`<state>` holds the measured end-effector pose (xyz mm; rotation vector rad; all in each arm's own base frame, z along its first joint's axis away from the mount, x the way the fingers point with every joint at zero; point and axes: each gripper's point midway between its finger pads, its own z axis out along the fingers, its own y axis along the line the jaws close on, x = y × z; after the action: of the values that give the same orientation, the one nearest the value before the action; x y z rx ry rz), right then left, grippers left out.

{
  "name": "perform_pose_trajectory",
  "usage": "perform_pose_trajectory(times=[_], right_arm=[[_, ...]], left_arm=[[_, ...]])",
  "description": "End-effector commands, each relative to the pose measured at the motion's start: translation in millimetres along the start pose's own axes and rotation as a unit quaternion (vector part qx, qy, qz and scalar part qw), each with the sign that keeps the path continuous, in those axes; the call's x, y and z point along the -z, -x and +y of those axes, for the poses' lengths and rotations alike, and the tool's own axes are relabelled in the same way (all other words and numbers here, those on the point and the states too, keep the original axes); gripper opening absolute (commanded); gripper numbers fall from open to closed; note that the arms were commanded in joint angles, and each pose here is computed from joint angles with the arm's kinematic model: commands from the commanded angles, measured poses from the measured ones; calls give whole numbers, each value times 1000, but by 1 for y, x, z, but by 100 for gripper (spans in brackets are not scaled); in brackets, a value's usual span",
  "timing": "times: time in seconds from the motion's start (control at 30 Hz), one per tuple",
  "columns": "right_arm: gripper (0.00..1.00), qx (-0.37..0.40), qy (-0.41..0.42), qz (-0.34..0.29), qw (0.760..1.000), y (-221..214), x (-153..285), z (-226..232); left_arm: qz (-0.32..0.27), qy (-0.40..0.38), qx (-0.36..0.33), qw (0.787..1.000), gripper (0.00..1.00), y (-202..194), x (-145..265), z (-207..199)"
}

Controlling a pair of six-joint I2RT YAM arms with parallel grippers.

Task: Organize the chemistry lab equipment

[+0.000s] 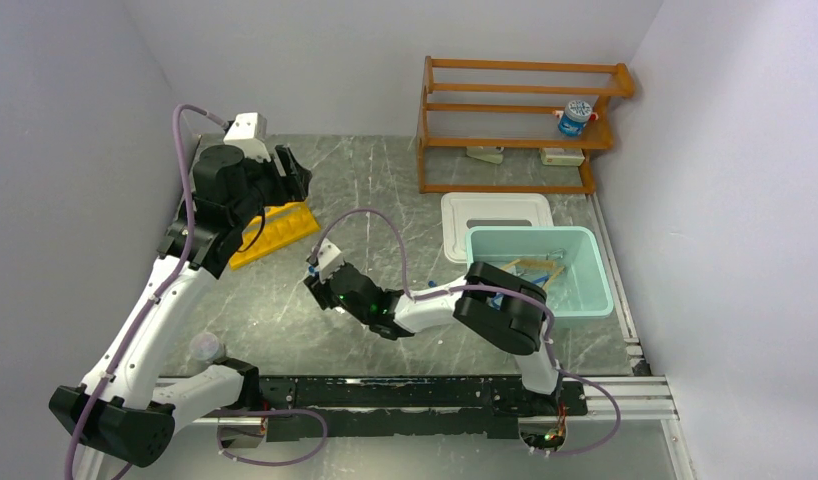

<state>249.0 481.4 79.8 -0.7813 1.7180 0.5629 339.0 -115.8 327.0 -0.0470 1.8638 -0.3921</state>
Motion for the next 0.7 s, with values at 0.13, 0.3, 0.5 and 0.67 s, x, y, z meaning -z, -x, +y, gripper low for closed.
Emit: perform_pose_trajectory(times=[0.13, 0.3, 0.5, 0.67], right_arm=[[60, -40, 29, -23, 999, 54, 22, -2], [60, -71, 15, -14, 997, 67, 47, -30], [58, -121, -67, 67, 988, 43, 85, -106], [59, -94, -143, 180, 969, 3, 113, -150]], left_arm=[[-3, -2, -4, 1000, 72, 2, 3, 2], [6, -9, -10, 1000, 73, -3, 3, 1], [11, -19, -10, 1000, 75, -16, 5, 1], [31, -85, -12, 996, 77, -42, 5, -16]])
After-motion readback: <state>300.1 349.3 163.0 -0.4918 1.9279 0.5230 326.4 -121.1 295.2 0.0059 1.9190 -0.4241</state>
